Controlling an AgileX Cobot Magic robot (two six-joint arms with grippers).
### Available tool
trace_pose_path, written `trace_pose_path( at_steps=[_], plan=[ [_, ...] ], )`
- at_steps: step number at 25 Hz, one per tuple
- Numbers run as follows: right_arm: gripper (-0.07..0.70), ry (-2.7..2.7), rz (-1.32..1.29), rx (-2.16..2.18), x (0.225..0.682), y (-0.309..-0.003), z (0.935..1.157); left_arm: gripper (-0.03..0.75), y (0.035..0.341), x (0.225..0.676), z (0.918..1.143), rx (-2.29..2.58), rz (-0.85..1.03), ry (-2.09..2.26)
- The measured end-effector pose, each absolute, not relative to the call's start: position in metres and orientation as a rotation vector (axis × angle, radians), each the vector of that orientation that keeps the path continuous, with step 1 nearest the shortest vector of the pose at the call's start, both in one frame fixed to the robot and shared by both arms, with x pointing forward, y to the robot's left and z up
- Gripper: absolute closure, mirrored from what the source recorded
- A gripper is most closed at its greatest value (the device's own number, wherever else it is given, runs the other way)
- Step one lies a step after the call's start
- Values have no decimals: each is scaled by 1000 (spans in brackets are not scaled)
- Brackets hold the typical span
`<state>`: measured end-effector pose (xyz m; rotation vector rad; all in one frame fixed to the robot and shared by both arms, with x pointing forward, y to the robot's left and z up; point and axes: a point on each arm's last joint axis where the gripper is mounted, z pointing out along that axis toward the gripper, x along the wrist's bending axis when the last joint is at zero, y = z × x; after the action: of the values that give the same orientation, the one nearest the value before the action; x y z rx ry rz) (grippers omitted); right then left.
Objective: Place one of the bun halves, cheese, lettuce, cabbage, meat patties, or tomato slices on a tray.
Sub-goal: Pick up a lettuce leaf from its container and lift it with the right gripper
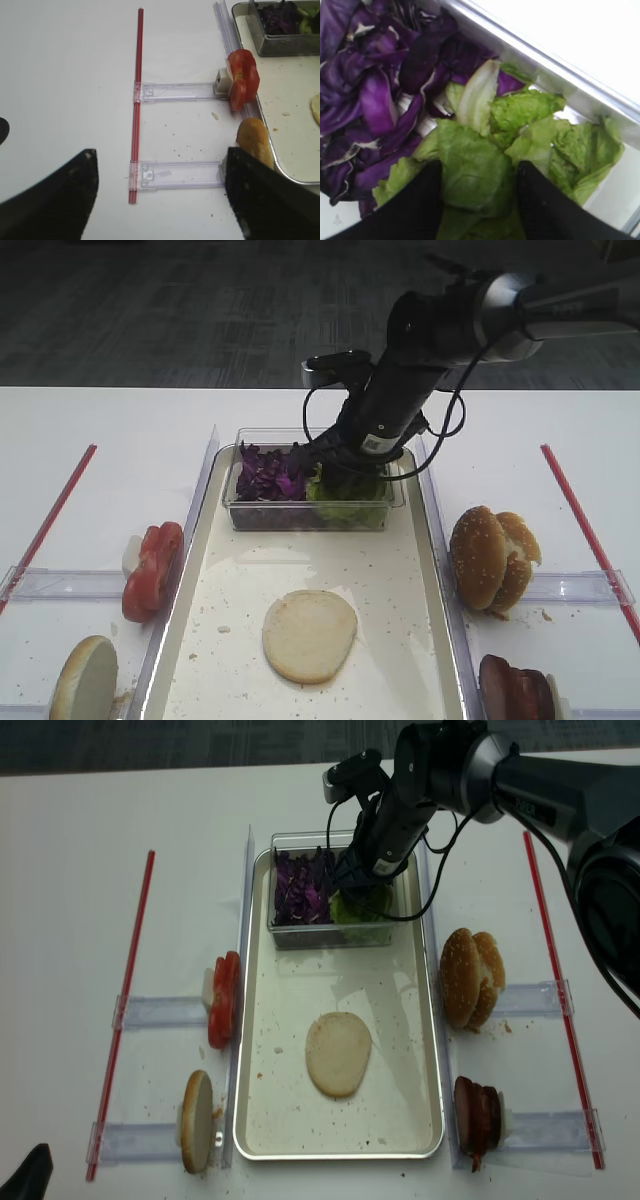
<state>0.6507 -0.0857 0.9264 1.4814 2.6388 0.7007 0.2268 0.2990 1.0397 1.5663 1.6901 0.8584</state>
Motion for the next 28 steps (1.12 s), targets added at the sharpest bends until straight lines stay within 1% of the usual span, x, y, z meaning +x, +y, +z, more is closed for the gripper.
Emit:
trace_pose_path(
  at_steps=[5, 11, 18, 23, 28],
  plan=[
    [287, 2642, 693, 1480, 651, -86, 925, 225, 299, 227, 1040, 1566, 858, 1690],
    [406, 2642, 692, 1479, 651, -86, 925, 225, 299, 227, 1040, 1566, 858, 1690],
    [508, 2652, 662, 1457, 651, -87, 924, 225, 299, 227, 1040, 1566, 858, 1690],
    [529, 2655, 654, 1456, 650, -88, 924, 225, 299, 227, 1040, 1566, 858, 1690],
    [533, 2657, 651, 1455, 650, -88, 923, 225, 299, 227, 1040, 1566, 858, 1690]
  ],
)
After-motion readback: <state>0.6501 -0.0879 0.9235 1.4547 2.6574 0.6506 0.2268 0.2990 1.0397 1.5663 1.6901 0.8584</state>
